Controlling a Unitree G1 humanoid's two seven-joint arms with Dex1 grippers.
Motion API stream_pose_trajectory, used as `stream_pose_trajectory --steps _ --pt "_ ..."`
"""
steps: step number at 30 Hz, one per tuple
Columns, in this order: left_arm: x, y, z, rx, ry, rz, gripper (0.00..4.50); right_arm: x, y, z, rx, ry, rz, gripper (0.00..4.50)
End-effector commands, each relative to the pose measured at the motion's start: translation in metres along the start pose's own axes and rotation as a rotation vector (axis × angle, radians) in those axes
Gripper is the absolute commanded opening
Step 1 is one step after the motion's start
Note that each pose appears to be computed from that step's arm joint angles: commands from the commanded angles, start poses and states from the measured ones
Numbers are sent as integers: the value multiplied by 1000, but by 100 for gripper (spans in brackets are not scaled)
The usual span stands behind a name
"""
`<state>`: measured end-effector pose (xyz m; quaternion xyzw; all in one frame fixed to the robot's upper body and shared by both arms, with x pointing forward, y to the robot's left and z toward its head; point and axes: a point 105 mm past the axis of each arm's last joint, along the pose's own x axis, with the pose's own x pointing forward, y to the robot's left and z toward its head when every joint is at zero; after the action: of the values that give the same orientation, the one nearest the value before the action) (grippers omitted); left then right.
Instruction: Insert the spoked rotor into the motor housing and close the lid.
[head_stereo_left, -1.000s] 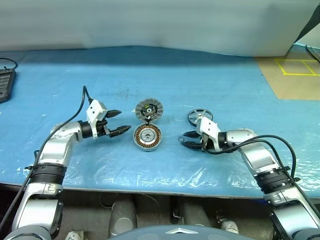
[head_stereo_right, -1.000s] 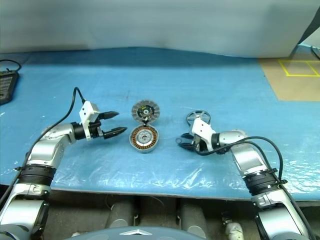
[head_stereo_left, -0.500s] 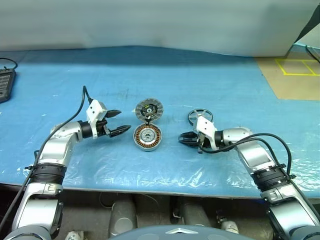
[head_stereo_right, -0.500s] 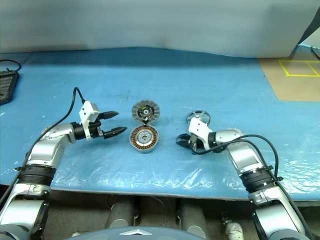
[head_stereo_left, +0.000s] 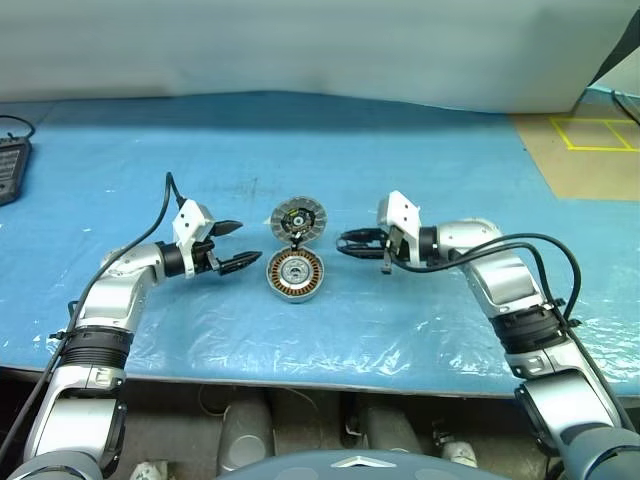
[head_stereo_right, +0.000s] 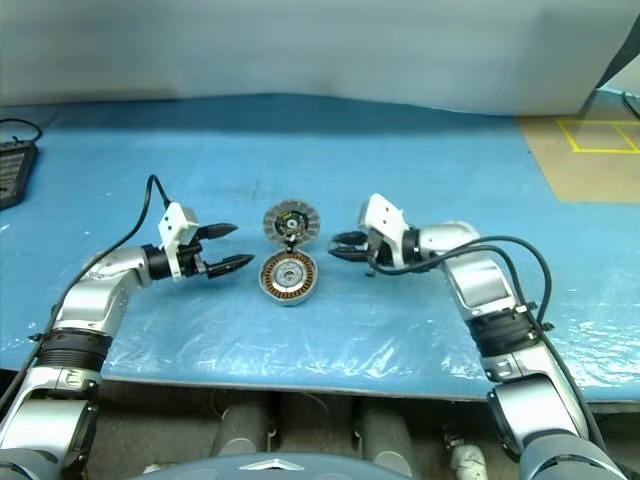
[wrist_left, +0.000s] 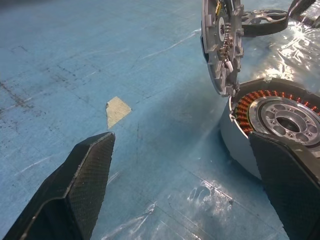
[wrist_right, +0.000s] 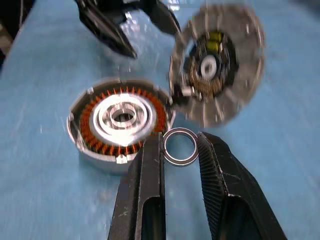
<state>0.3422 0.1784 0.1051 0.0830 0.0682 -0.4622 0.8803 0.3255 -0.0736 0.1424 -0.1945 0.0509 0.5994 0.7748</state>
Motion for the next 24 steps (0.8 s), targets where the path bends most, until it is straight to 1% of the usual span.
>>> stream_pose_trajectory --steps 1,7,12,21,24 --pt "0 1 8 33 -18 0 450 16 10 5 -39 -4 70 55" --pt "-3 1 6 33 -16 10 450 41 18 1 -50 5 125 55" --pt "-6 1 5 32 -11 20 450 52 19 -1 -47 4 138 55" --pt "-5 2 5 34 -12 29 450 66 22 -4 -45 7 155 55" --pt "-5 3 5 34 -13 33 450 66 23 -9 -39 19 159 55"
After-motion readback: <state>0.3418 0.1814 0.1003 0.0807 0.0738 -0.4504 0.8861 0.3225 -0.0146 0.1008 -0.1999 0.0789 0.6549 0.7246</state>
